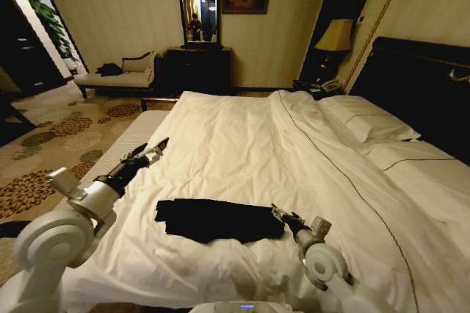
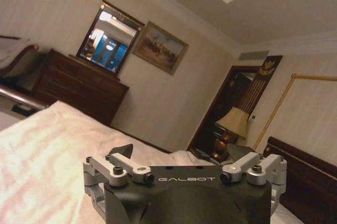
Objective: Fold the clothes on the bed.
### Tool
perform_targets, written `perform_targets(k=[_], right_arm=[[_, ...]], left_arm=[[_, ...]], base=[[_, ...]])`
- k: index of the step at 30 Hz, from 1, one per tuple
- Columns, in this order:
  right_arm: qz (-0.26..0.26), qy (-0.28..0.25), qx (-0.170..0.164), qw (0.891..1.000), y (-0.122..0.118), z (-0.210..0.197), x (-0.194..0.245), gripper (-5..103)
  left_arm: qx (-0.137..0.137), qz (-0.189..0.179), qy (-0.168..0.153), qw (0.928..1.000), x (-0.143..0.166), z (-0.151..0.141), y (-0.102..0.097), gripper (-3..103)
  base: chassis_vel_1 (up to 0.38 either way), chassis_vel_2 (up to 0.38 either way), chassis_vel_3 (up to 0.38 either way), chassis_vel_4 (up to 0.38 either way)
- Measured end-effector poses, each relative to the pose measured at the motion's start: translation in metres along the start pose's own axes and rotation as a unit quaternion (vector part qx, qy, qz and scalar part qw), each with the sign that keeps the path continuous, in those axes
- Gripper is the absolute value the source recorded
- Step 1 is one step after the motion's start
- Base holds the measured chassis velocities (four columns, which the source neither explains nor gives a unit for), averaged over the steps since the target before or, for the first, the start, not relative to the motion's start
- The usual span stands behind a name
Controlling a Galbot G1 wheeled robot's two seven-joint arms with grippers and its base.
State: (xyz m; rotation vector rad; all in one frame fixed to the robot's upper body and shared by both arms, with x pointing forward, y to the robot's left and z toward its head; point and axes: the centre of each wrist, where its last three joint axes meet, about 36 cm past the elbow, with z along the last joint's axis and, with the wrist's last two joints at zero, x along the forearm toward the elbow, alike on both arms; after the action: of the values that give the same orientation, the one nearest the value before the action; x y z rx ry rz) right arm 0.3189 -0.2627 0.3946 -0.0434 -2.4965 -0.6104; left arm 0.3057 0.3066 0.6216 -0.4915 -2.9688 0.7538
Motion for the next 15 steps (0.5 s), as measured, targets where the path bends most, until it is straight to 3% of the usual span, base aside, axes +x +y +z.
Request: perform_targets(k=[12,15], right_arm=[[0.004,0.016,-0.010,1.000,-0.010,-0.005,-0.025,101],[0.004,0.020,-0.011,1.000,-0.011,-0.004,-0.028,90]], left_arm=[[-0.008,-0.009,0.013,0.9998,-0.008,0.009,0.002,100],[-0.013,-0.012,0.015,0.9997,-0.009,0.010,0.003,100]], base=[[0.000,0.000,0.000,0.000],[0.000,0.000,0.000,0.000]])
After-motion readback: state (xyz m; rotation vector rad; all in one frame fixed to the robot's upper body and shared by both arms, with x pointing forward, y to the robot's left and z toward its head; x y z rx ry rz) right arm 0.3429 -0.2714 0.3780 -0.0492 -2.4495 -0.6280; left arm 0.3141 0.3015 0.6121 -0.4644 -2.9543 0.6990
